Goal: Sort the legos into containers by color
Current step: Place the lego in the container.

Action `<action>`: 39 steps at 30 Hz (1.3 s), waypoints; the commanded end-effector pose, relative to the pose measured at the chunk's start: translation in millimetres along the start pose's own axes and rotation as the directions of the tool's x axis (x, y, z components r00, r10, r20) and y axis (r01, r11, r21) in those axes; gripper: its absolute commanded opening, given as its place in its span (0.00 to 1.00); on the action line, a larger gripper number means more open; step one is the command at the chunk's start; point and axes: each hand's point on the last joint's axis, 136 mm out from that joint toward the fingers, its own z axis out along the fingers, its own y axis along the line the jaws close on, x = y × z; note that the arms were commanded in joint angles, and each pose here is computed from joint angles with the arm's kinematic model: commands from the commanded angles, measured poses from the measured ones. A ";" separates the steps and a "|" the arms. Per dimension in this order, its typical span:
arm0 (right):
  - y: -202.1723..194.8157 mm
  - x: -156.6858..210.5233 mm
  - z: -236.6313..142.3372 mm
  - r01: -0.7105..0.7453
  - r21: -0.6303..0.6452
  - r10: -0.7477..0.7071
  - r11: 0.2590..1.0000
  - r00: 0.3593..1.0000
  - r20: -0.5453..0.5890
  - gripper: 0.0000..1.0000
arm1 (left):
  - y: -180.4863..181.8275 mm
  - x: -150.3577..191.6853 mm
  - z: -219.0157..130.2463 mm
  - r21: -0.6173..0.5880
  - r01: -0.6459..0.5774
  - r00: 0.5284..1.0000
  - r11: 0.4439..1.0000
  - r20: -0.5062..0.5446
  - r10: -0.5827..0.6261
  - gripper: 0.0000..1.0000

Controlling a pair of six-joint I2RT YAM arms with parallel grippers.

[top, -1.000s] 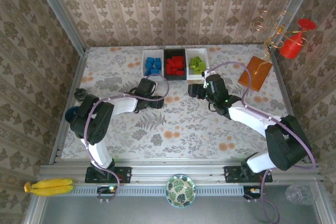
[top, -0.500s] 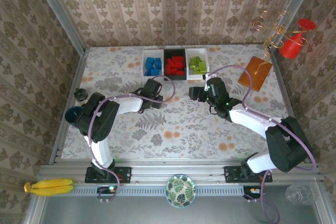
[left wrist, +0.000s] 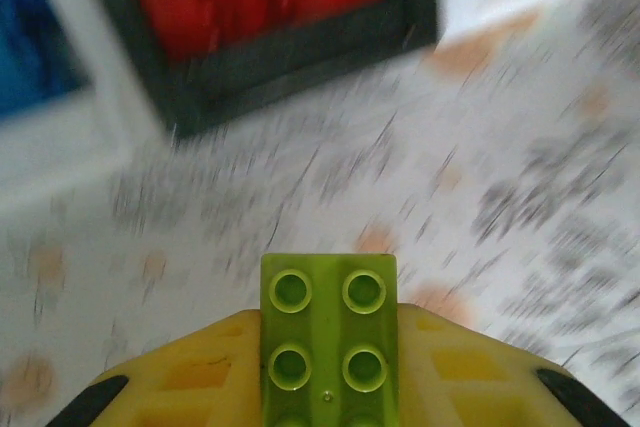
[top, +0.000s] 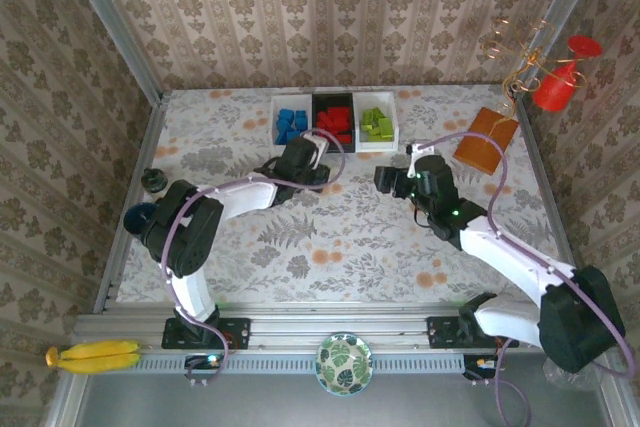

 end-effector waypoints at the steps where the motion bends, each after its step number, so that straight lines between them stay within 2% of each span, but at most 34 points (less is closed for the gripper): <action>1: -22.1 12.9 -8.0 0.030 0.077 -0.027 0.997 0.999 -0.035 0.85 | -25.7 -61.4 0.0 0.079 -0.019 0.990 0.997 0.144 0.008 0.30; 8: -30.2 17.4 -12.1 0.032 0.093 -0.032 0.995 0.999 -0.003 0.88 | -37.7 -122.3 34.1 0.080 -0.072 0.972 0.994 0.229 0.052 0.31; 19: -37.0 13.0 -24.0 0.041 0.114 -0.045 0.993 0.998 0.037 0.89 | -47.4 -166.0 115.0 0.067 -0.133 0.963 0.989 0.243 0.113 0.33; 26: -39.1 11.7 -27.5 0.036 0.118 -0.043 0.992 0.998 0.052 0.89 | -52.0 -184.1 141.1 0.097 -0.134 0.958 0.986 0.266 0.104 0.44; 28: -39.1 12.7 -26.6 0.036 0.118 -0.042 0.992 0.998 0.048 0.89 | -56.6 -190.0 139.3 0.118 -0.136 0.956 0.984 0.276 0.099 0.47; 33: -40.5 13.5 -25.2 0.035 0.125 -0.041 0.992 0.998 0.048 0.89 | -61.9 -203.8 113.2 0.143 -0.148 0.952 0.979 0.287 0.102 0.67; 35: -41.4 13.1 -24.8 0.037 0.131 -0.044 0.991 0.998 0.049 0.89 | -61.7 -210.9 90.7 0.139 -0.149 0.949 0.979 0.297 0.102 0.74; 39: -42.3 13.5 -22.9 0.039 0.138 -0.046 0.990 0.998 0.048 0.89 | -57.0 -209.7 46.8 0.133 -0.144 0.937 0.981 0.338 0.091 0.79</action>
